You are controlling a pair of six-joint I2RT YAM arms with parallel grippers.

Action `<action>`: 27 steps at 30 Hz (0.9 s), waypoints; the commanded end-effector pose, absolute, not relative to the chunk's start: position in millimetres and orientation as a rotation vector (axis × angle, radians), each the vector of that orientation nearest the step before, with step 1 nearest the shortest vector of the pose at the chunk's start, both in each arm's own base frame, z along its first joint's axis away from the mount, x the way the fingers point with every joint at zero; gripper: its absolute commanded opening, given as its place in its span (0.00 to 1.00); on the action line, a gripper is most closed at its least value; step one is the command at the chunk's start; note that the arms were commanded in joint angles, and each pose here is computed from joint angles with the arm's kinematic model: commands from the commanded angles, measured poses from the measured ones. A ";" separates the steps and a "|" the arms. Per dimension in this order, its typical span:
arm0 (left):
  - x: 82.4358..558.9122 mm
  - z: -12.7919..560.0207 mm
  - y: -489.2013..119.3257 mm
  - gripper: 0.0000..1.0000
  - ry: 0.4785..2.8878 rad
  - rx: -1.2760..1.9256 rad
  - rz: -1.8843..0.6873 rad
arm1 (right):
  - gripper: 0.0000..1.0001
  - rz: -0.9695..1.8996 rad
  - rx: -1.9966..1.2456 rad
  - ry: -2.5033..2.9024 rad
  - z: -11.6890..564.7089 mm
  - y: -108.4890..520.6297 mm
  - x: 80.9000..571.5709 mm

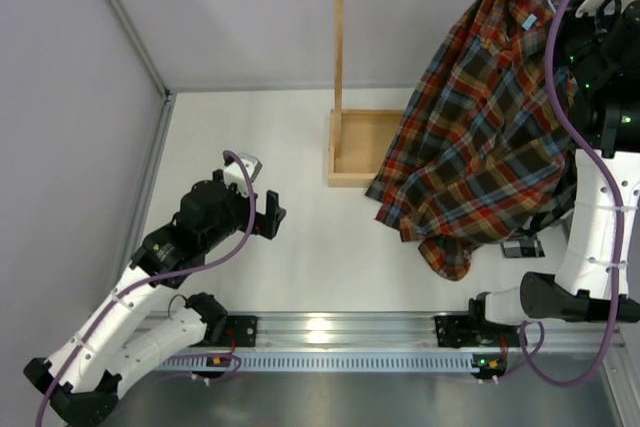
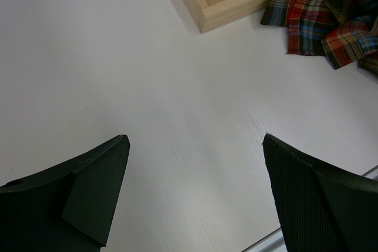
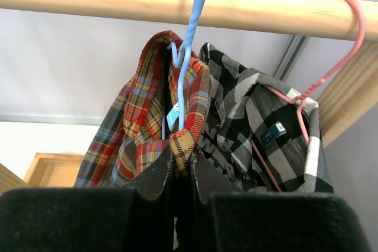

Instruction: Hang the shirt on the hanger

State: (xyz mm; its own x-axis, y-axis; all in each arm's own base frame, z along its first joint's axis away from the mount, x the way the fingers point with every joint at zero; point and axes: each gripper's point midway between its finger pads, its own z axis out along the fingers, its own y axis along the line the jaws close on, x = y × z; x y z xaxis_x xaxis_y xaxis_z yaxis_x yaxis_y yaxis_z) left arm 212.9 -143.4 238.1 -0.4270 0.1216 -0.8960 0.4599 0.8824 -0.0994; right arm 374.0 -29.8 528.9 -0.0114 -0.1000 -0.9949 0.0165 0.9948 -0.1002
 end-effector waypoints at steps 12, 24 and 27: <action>219.6 246.1 -147.1 0.98 1.954 0.406 -0.432 | 0.00 -0.132 -0.073 1.437 556.2 -42.1 404.7; 220.7 242.8 -148.0 0.98 1.968 0.409 -0.440 | 0.00 -0.080 -0.064 1.473 498.6 -37.0 409.8; 221.0 242.5 -147.0 0.98 1.968 0.407 -0.435 | 0.01 -0.068 -0.078 1.470 498.8 -33.8 408.1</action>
State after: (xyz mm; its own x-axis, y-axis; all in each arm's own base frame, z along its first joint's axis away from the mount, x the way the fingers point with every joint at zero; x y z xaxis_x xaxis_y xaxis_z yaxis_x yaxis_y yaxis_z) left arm 215.8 -143.5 235.5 -0.4376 0.1132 -0.8920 0.4590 0.8812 -0.1133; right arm 416.5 -32.8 468.9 -0.0075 -0.0914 -0.9958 -0.0030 0.9958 -0.0914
